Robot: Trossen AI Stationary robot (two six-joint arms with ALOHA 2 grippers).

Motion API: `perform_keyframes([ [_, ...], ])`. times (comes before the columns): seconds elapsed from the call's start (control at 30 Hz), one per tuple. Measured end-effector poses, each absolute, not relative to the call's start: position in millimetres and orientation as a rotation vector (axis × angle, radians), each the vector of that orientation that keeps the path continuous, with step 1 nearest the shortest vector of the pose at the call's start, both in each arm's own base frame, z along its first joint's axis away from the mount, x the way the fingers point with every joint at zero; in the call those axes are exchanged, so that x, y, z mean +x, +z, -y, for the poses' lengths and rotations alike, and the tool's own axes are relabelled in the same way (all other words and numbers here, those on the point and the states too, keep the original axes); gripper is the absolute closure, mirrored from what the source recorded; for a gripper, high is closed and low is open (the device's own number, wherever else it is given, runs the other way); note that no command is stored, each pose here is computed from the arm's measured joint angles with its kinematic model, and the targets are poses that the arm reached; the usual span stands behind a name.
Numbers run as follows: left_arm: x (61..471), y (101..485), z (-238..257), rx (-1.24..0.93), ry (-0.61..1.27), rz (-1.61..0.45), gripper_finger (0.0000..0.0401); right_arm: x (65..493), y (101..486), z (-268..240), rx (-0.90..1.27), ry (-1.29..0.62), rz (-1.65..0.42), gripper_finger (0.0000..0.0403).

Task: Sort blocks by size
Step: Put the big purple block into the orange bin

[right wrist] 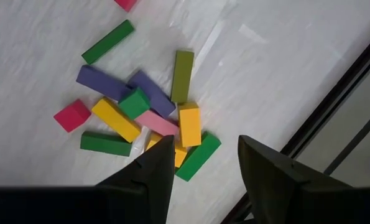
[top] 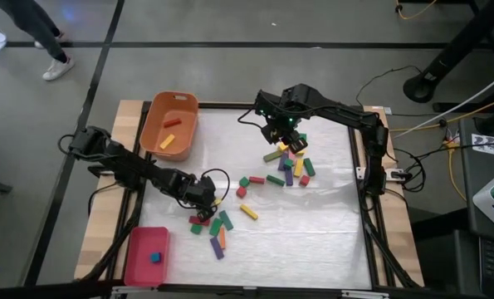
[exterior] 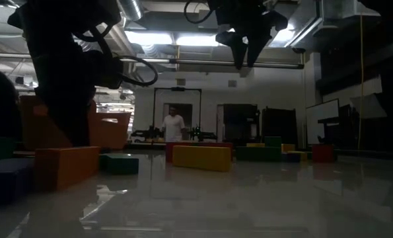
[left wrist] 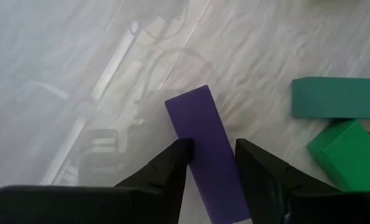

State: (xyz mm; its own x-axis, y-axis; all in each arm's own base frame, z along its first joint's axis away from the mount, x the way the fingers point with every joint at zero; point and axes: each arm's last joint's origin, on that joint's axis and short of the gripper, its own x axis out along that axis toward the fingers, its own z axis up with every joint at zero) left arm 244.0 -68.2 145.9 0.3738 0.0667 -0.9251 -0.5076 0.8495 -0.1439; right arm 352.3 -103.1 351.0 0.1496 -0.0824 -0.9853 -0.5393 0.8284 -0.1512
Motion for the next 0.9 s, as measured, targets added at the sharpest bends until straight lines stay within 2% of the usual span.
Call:
perform_keyframes([
  [0.57, 241.2, 144.9, 66.4, -0.444, 0.437, -1.142, 0.0274, 353.7, 351.3, 103.5, -0.553, 0.348, -1.385, 0.0226],
  [0.9, 234.4, 143.1, 64.3, -0.386, 0.453, -1.214, 0.0274, 353.8, 351.4, 103.5, -0.553, 0.348, -1.384, 0.0226],
])
